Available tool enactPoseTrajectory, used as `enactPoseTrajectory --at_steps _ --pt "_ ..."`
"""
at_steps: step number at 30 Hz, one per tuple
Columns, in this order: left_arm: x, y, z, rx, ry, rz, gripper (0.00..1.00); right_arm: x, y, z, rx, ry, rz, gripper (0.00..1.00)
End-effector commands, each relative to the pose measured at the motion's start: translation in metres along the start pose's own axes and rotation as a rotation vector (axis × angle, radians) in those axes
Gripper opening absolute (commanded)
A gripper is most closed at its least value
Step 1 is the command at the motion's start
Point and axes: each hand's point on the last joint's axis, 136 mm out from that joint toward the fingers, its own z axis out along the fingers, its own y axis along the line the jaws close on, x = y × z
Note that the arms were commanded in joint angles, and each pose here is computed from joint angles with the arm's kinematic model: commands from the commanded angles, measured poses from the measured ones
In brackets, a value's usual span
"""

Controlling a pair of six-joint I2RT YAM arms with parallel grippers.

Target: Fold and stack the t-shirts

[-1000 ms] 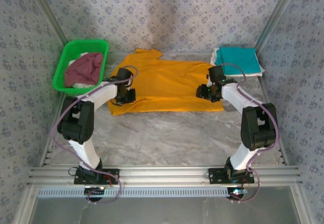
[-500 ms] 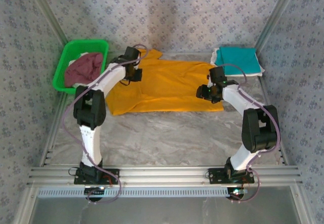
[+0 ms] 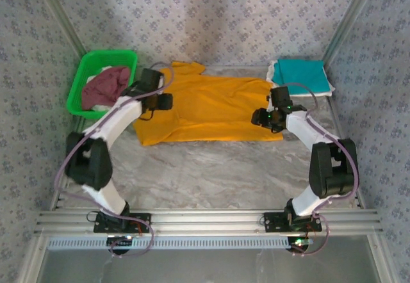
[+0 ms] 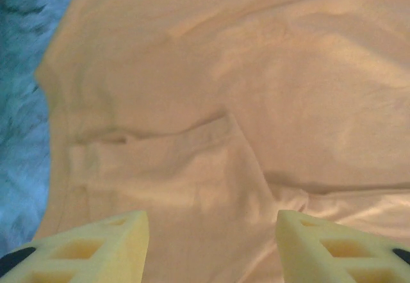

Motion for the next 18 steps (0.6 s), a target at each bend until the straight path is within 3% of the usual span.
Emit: enactPoseTrajectory --at_steps 1,8,18 --pt "0.023 0.030 0.024 0.060 0.048 -0.189 0.56 -0.008 -0.005 -0.003 -0.030 -0.036 0.053 0.55" --pt "0.036 0.057 0.060 0.029 0.116 -0.244 0.60 -0.012 0.009 0.000 -0.057 -0.034 0.036 0.55" --pt "0.022 0.084 0.109 -0.060 0.146 -0.271 0.64 -0.012 0.012 -0.004 -0.047 -0.040 0.008 0.55"
